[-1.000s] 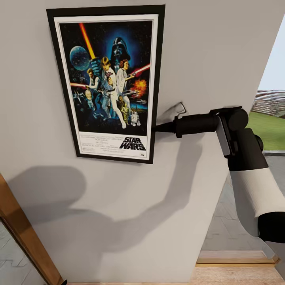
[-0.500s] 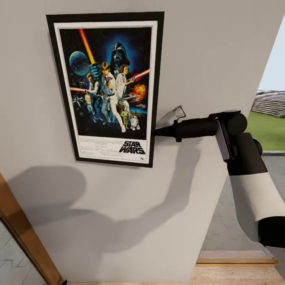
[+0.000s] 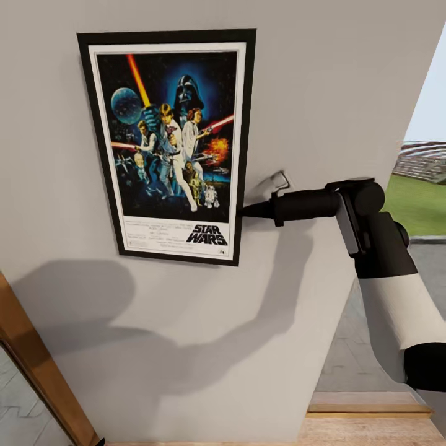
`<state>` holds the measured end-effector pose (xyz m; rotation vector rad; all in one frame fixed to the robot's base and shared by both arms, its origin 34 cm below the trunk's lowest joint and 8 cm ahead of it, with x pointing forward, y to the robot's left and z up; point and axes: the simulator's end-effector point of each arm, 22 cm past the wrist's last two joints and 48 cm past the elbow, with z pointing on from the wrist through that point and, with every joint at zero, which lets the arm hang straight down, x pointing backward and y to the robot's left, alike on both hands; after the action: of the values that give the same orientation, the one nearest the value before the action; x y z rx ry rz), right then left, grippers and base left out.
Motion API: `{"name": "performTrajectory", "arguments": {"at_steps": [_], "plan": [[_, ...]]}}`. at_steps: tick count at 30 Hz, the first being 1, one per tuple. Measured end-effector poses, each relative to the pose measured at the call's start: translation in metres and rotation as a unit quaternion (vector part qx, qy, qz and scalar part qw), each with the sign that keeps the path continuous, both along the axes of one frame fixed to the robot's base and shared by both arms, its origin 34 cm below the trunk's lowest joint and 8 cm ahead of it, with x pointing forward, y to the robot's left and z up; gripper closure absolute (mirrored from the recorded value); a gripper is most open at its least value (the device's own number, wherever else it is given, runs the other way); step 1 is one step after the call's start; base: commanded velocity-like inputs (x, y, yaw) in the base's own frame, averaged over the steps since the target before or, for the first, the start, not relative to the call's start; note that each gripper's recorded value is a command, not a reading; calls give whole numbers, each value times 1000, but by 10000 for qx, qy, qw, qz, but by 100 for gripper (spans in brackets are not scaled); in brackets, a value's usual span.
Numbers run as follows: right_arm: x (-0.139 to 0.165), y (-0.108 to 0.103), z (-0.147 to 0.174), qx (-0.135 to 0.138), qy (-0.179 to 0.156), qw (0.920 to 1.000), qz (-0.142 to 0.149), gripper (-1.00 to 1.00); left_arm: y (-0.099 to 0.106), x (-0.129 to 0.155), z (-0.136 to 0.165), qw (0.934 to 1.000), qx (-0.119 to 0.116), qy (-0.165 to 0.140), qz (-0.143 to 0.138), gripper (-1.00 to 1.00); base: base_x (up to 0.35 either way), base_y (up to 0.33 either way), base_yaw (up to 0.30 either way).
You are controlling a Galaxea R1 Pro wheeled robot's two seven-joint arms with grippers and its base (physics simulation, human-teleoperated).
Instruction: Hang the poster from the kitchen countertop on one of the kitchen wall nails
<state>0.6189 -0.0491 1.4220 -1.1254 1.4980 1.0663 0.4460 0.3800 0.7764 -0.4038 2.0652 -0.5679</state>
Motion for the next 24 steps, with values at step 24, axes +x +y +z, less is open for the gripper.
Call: {"name": "performTrajectory", "arguments": {"at_steps": [24], "plan": [[-7, 2, 6, -9, -164, 9999, 37, 100, 0, 0, 0, 10000, 3, 0, 6, -100, 0, 46, 0]]}}
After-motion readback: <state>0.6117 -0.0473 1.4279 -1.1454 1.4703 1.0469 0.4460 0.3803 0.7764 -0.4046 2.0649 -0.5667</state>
